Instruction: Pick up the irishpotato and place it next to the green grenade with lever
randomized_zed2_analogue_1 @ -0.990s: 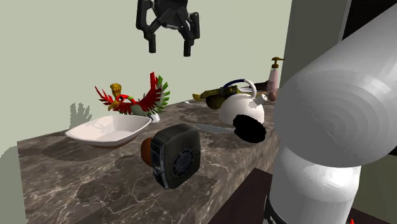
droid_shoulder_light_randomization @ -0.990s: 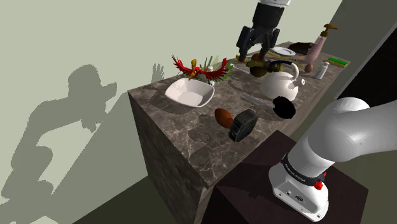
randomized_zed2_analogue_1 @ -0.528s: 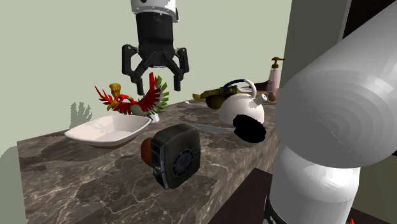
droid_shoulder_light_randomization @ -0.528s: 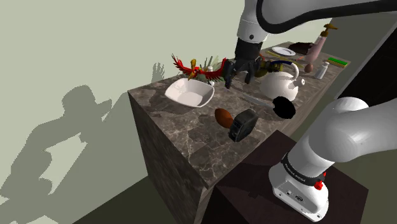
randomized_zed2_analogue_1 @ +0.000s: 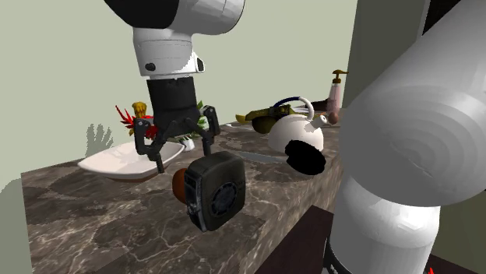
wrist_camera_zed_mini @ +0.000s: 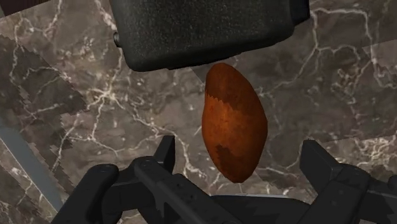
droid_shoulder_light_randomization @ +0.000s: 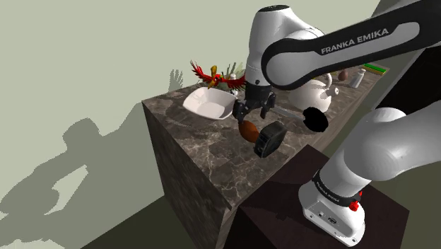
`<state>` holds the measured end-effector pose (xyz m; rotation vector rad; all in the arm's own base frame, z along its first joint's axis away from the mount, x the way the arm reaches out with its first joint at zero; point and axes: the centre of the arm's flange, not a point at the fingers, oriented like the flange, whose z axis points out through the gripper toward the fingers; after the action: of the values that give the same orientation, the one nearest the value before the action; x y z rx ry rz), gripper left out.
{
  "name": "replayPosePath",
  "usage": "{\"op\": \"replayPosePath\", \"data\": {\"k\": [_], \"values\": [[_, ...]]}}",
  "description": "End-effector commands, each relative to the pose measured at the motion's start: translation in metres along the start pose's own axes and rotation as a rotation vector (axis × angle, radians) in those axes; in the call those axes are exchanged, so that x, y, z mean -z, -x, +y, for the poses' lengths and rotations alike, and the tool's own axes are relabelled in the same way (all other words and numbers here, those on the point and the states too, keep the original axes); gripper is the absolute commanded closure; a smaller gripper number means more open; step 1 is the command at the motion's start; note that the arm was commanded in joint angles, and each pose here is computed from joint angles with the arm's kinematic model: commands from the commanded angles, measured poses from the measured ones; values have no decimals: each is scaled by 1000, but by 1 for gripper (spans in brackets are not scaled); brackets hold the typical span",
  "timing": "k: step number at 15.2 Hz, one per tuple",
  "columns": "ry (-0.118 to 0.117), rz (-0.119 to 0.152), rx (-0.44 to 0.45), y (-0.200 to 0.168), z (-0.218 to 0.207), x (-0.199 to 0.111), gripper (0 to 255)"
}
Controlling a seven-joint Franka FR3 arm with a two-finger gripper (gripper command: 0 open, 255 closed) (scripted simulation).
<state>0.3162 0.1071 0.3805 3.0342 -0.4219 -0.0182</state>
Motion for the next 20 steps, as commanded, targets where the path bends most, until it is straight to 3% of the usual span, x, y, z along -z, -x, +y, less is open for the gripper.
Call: {"op": "replayPosePath", "data": {"k": [1, 8, 15, 16, 20], "values": [[7, 1, -5, -2, -5, -17, 0], [7, 1, -5, -2, -4, -52, 0], [7, 1, -5, -2, -4, -52, 0], [7, 1, -5, -2, -4, -52, 255], [7, 1, -5, -2, -4, -52, 255]]}}
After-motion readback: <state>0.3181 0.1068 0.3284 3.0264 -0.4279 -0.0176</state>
